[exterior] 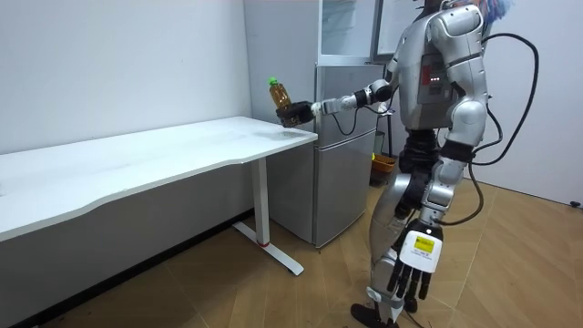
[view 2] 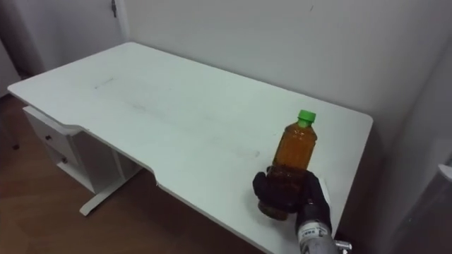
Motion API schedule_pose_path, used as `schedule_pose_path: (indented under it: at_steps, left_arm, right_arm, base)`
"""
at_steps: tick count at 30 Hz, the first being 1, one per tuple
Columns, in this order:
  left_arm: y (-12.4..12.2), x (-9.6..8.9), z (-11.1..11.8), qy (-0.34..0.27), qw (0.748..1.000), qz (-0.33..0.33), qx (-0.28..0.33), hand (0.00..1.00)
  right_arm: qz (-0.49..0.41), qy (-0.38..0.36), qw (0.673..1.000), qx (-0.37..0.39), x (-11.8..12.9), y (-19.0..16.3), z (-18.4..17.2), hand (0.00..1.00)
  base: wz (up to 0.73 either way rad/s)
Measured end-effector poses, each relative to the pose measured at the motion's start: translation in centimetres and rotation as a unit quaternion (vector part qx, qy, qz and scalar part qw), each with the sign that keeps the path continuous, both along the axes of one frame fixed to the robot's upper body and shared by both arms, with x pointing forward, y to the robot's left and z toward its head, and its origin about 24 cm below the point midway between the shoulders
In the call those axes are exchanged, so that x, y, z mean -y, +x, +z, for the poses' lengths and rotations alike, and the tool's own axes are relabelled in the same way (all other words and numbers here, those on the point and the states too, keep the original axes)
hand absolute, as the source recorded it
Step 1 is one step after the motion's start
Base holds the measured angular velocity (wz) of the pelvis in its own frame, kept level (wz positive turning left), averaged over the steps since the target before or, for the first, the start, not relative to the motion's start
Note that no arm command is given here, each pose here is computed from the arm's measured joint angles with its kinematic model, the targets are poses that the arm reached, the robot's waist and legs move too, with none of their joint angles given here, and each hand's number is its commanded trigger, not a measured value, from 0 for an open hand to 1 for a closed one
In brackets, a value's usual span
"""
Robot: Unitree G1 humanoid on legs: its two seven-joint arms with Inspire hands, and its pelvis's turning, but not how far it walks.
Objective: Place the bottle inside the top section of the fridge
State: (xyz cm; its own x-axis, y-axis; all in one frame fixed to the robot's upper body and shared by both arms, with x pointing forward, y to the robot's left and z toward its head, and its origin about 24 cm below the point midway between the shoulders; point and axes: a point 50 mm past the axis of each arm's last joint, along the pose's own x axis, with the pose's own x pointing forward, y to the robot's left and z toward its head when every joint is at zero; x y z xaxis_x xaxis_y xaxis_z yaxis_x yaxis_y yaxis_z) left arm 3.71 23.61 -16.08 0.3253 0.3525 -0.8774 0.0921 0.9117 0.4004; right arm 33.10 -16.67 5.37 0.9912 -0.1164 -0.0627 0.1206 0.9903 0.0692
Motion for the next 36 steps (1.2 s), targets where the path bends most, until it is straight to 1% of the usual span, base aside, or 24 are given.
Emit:
schedule_pose_path:
  at_steps: [5,7,10,15,17,21,25,29,32,36]
  left_arm:
    - [-0.2,-0.1,0.0,0.006,1.000,-0.018,-0.006,0.00]
    - [-0.4,-0.4,0.1,0.010,1.000,-0.025,-0.012,0.00]
    - [-0.2,-0.4,0.2,0.017,0.999,-0.046,-0.014,0.00]
    - [-0.2,-0.5,0.2,0.025,0.997,-0.068,-0.020,0.00]
    - [-0.2,-0.6,0.3,0.023,0.997,-0.068,-0.020,0.00]
    - [-0.2,-0.8,0.4,0.023,0.998,-0.062,-0.014,0.00]
    - [-0.3,-1.3,0.5,0.025,0.999,-0.035,-0.010,0.00]
    - [-0.3,-1.4,0.6,0.022,0.999,-0.032,-0.008,0.00]
    - [-0.2,-1.5,0.6,0.024,0.999,-0.033,-0.007,0.00]
    - [-0.9,-1.8,0.6,0.027,0.999,-0.019,-0.014,0.00]
  right_arm:
    - [0.022,-0.018,0.999,0.021,-0.4,-0.3,0.7,1.00]
    - [0.047,-0.030,0.997,0.052,-0.8,-1.1,1.7,1.00]
    - [0.068,-0.026,0.994,0.086,-1.3,-1.6,3.2,1.00]
    - [0.089,-0.022,0.988,0.127,-1.6,-2.2,5.0,1.00]
    - [0.089,-0.019,0.986,0.137,-1.5,-2.4,5.4,1.00]
    - [0.105,-0.033,0.979,0.172,-1.2,-2.7,7.4,1.00]
    - [0.104,-0.058,0.967,0.224,-0.9,-3.7,9.6,1.00]
    - [0.104,-0.071,0.962,0.244,-0.5,-4.0,10.6,1.00]
    - [0.090,-0.095,0.957,0.258,0.4,-4.3,11.2,1.00]
    - [0.071,-0.112,0.946,0.295,1.4,-4.9,13.1,1.00]
  base:
    - [-0.15]
    - [-0.16]
    - [-0.06]
    - [-0.06]
    - [-0.10]
    - [-0.15]
    - [-0.12]
    - [-0.13]
    - [-0.17]
    - [-0.21]
